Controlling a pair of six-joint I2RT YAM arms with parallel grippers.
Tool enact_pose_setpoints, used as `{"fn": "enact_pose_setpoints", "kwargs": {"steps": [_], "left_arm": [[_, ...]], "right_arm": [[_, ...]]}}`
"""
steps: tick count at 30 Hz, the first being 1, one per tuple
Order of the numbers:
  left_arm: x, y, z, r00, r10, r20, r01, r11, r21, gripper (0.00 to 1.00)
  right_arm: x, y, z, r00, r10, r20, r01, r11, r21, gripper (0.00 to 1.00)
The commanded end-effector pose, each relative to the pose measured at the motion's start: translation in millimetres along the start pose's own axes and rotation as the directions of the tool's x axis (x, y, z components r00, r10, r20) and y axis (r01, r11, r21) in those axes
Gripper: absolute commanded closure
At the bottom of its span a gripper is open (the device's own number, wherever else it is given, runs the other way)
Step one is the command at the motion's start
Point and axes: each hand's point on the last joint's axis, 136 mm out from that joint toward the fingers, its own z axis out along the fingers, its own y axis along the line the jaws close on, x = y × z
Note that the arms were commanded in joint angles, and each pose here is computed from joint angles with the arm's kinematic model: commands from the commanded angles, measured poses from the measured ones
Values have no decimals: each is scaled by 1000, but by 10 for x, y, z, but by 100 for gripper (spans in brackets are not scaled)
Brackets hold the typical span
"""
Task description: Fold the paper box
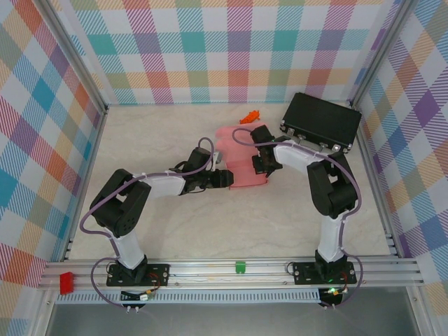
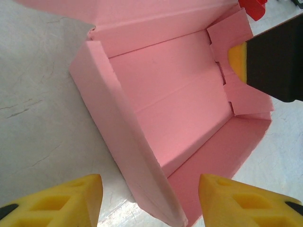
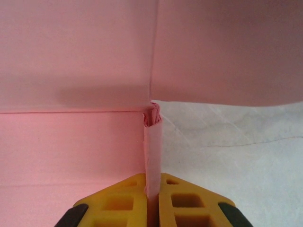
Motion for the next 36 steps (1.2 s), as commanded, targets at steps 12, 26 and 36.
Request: {"fn": "enact_pose_setpoints", "kwargs": {"steps": [12, 26, 36], "left_arm": [[-62, -76, 14, 1000, 12, 9, -13, 1000, 19, 44], [-64, -73, 3, 1000, 10, 10, -10, 1000, 18, 44], [-71, -90, -16, 1000, 12, 14, -13, 1000, 20, 45]], "right_arm": [[244, -160, 220, 987, -104, -126, 131, 964, 231, 88], [272, -196, 269, 982, -104, -155, 148, 938, 313, 87], [170, -112, 121, 990, -91, -105, 115, 959, 257, 85]]}}
